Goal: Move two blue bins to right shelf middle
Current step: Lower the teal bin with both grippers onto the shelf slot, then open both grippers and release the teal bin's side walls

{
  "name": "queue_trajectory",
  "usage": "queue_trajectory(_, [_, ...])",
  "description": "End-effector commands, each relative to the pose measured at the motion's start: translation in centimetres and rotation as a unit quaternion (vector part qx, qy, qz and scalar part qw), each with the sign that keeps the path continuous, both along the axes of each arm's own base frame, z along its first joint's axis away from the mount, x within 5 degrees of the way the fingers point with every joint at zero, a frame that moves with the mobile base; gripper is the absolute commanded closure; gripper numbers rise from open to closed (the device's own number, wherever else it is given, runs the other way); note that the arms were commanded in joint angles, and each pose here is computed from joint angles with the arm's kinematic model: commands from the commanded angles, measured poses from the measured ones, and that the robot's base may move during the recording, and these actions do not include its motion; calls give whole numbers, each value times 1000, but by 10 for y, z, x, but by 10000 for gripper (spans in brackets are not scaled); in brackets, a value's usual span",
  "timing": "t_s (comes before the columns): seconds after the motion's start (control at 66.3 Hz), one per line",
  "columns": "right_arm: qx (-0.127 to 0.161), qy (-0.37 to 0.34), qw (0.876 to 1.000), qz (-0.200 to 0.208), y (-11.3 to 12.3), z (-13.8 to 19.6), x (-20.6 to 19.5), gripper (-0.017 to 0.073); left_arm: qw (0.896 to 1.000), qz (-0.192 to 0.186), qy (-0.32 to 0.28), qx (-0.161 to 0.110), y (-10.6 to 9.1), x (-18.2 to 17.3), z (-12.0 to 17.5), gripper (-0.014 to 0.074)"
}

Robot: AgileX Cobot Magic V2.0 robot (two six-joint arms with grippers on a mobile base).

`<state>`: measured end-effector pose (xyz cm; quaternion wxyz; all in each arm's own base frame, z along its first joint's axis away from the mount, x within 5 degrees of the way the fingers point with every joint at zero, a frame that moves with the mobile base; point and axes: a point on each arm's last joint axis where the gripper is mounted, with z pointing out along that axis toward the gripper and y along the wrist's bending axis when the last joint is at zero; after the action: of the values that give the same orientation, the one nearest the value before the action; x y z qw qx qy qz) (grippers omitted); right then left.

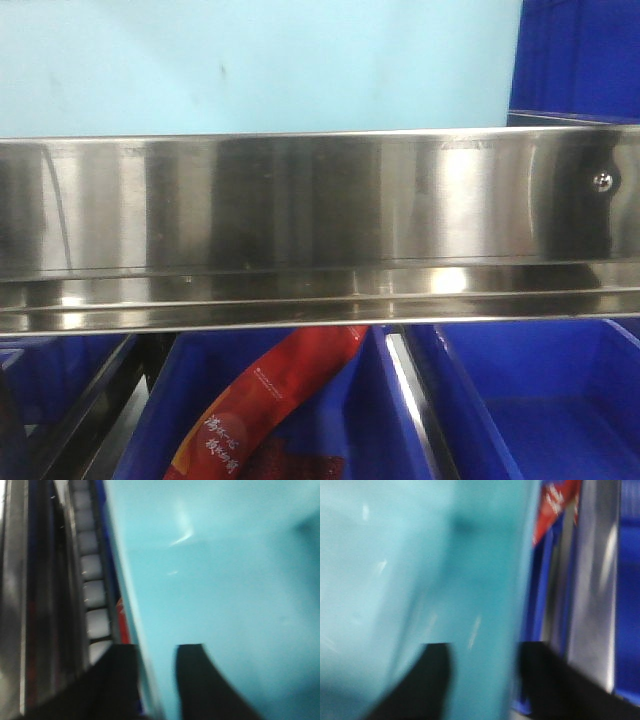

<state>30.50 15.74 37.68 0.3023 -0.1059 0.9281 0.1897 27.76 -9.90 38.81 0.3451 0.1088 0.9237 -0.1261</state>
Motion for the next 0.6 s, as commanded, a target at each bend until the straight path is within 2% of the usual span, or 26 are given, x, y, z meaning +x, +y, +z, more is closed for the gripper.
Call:
queue_trajectory(0.0, [15,-28,999,1,1,9,-1,118,1000,-6,-24,-16,-2,-3,10,264])
queue_trajectory(0.075, [15,-29,999,1,1,10,-1,-10,1000,-6,-25,-16,-2,-3,11,125])
queue_trajectory(0.181, [19,-41,999,0,-1,17,-6,-9,999,-6,-39,-21,0,-11,19,-27])
queue_trajectory(0.468, [4,-137,990,-10,-21,56,-30,2,992,-4,-117,-46,13,-48,57,29])
queue_trajectory(0.543, [-3,-161,987,-13,-28,68,-39,66,990,-4,-134,-48,17,-60,66,74])
queue_trajectory(0.588, [-4,-172,985,-14,-32,74,-46,153,988,-3,-150,-46,21,-69,72,143])
